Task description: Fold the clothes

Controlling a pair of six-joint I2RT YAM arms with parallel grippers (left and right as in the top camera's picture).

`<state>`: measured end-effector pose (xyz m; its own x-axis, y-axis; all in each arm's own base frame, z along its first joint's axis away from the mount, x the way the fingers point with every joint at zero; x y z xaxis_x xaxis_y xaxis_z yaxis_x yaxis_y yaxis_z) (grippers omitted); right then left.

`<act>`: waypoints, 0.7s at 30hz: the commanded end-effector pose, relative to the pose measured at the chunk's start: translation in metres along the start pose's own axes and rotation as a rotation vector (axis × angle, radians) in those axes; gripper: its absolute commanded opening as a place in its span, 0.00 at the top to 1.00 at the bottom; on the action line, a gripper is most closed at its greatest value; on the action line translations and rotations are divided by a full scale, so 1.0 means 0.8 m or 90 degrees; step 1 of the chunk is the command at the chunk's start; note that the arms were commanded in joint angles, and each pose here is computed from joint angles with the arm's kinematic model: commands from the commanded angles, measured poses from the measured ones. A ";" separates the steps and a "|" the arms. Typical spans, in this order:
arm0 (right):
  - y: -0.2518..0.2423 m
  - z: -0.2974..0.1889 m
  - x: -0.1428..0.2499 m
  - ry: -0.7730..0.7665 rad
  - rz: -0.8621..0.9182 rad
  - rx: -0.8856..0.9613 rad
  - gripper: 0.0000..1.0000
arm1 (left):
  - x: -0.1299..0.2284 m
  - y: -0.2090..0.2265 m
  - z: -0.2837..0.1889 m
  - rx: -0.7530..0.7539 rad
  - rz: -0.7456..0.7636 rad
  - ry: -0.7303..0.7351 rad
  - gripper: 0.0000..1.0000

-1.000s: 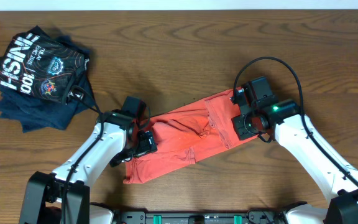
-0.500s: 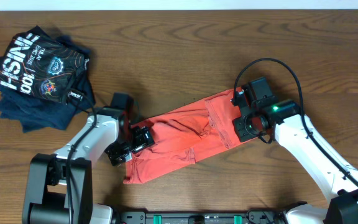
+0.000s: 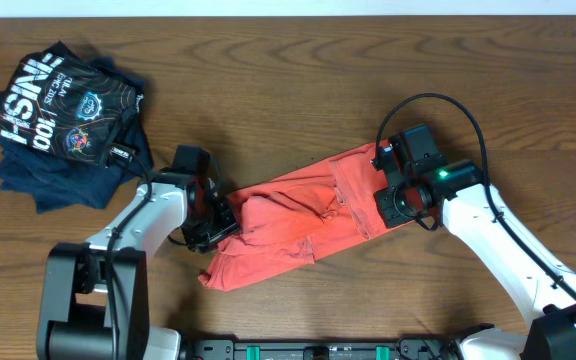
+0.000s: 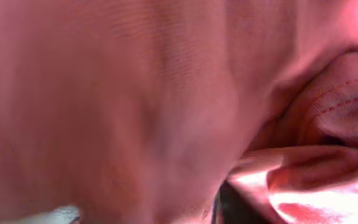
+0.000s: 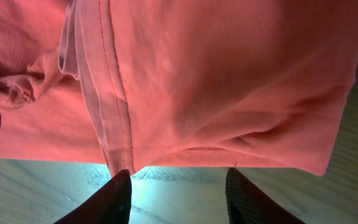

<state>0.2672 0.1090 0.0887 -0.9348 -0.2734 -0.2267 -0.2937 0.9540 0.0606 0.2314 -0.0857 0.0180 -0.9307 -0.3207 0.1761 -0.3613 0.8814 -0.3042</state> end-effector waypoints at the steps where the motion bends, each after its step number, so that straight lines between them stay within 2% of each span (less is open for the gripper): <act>1: -0.007 0.000 0.001 -0.002 0.015 0.013 0.53 | 0.007 0.003 0.007 0.002 0.025 0.025 0.94; 9: -0.012 0.000 -0.002 -0.008 0.015 0.030 0.53 | -0.016 0.020 -0.036 0.014 0.013 0.007 0.94; 16: -0.014 -0.001 -0.008 -0.022 0.024 0.029 0.52 | -0.057 0.058 -0.101 0.037 -0.059 -0.044 0.94; 21: -0.016 -0.001 -0.008 -0.022 0.025 0.032 0.52 | -0.070 0.062 -0.138 0.051 -0.094 -0.061 0.94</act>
<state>0.2753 0.1060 0.0902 -0.9295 -0.2635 -0.2580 -0.2800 0.9596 0.0287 0.2604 0.0078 0.0780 -0.8550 -0.4832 0.1884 -0.5185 0.7872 -0.3340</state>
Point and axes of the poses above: each gripper's point midway between its finger pads, its own z axis out along the fingers, its own y axis along the line the jaws close on, x = y × z, the point moved 2 cm from there along -z, back along the fingers, and after that the axes turned 4 degrees about z, right-handed, at the moved point
